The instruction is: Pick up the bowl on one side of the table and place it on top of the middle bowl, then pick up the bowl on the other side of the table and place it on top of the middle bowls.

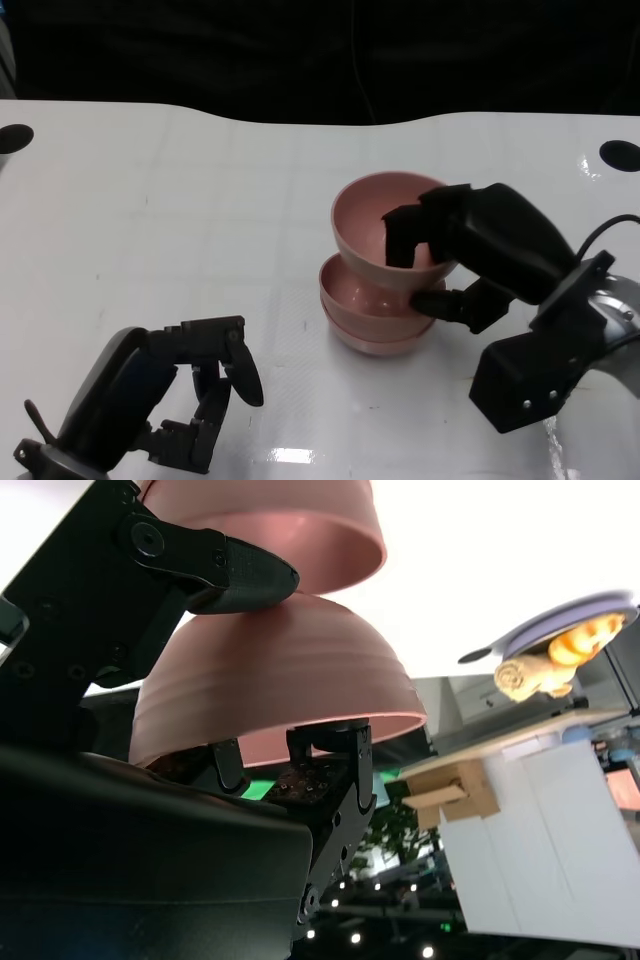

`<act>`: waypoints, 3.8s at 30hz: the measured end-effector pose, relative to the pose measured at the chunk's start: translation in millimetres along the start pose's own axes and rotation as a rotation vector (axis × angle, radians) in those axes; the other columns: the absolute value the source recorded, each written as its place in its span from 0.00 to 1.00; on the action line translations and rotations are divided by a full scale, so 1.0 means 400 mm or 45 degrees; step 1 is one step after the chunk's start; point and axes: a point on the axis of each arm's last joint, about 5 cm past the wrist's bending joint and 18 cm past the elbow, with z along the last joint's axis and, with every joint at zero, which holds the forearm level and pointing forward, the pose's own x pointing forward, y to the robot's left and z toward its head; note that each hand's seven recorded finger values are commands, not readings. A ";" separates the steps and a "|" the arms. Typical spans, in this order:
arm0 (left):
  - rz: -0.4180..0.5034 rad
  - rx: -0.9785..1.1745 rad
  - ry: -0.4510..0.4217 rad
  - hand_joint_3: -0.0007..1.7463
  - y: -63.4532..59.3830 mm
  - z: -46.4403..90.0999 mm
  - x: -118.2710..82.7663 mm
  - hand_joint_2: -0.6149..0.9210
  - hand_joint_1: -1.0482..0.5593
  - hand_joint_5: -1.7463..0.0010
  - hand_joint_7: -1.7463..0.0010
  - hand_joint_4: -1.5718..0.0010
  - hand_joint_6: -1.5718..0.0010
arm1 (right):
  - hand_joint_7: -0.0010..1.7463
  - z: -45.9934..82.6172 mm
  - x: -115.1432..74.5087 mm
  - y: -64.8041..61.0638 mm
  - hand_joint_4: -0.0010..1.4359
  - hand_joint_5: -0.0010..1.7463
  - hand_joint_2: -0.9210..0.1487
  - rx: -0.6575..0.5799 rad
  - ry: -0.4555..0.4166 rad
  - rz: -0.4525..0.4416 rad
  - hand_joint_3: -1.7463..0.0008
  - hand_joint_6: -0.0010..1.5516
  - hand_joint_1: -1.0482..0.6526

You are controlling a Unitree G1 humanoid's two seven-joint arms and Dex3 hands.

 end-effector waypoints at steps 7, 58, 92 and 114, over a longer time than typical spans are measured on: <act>0.000 0.000 0.000 0.95 0.000 0.000 0.000 0.52 0.70 0.05 0.17 0.39 0.45 | 0.45 -0.005 0.001 0.015 0.63 0.69 0.41 0.030 0.009 0.086 0.42 0.57 0.54; -0.002 0.002 -0.008 0.95 0.000 -0.002 -0.001 0.52 0.70 0.05 0.17 0.40 0.45 | 0.01 0.050 -0.141 -0.008 0.15 0.22 0.00 -0.108 0.096 0.312 0.87 0.28 0.24; -0.005 0.008 -0.005 0.95 0.002 -0.003 -0.001 0.52 0.70 0.04 0.17 0.40 0.45 | 0.15 0.090 -0.285 -0.034 0.67 0.49 0.08 0.107 0.141 -0.075 0.99 0.73 0.64; -0.014 -0.018 0.022 0.97 0.009 -0.007 -0.005 0.52 0.71 0.05 0.17 0.39 0.44 | 0.75 0.061 -0.291 0.013 0.67 0.98 0.80 0.430 0.157 -0.272 0.03 0.62 0.77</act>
